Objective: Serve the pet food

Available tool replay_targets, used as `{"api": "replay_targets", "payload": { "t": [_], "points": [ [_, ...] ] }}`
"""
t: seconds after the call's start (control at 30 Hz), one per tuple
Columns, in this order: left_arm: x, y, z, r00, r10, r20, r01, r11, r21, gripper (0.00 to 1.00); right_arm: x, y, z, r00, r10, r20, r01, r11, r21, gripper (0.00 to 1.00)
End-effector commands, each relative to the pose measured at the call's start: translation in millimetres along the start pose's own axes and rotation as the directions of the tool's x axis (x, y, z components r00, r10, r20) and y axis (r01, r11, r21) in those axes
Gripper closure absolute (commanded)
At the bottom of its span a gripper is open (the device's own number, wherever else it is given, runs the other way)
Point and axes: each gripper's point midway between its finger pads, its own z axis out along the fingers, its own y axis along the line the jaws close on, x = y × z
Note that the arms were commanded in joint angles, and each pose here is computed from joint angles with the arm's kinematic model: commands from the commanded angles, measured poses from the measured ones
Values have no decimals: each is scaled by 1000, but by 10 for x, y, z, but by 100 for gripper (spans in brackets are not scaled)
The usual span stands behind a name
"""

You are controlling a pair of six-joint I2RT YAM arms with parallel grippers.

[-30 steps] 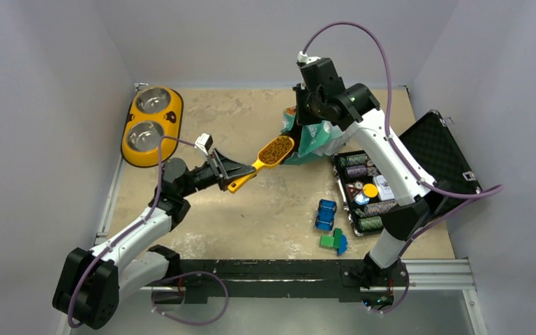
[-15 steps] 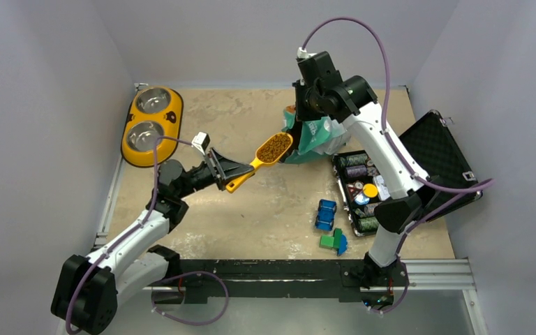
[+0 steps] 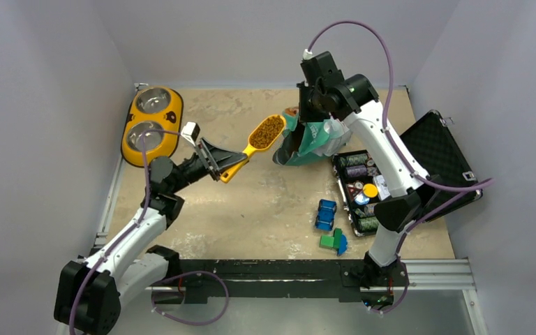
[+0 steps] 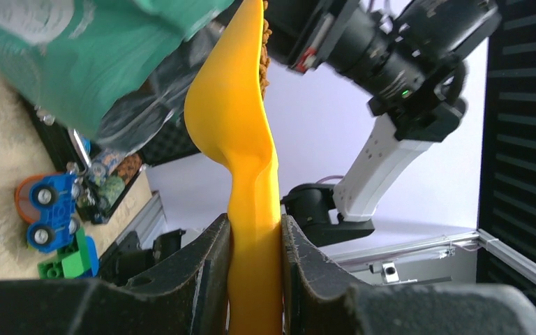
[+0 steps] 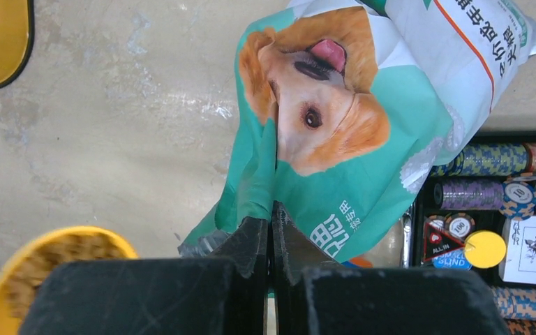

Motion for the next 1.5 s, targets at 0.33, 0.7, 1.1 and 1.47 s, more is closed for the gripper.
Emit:
{"api": "replay_targets", "payload": {
  "t": [0.33, 0.7, 1.1, 1.47],
  "points": [
    [-1301, -743, 35, 954, 168, 249, -191, 979, 72, 100, 90, 89, -408, 997, -5, 73, 11, 996, -83, 100],
    [-2514, -587, -399, 863, 206, 461, -224, 974, -17, 100, 132, 221, -456, 997, -22, 70, 32, 989, -141, 100],
    [-3375, 65, -1269, 727, 192, 659, -177, 980, -91, 100, 169, 162, -461, 996, -38, 76, 47, 991, -126, 100],
    [-3930, 637, -1578, 612, 128, 780, -90, 992, -93, 100, 210, 120, -418, 996, -51, 70, 58, 992, -112, 100]
  ]
}}
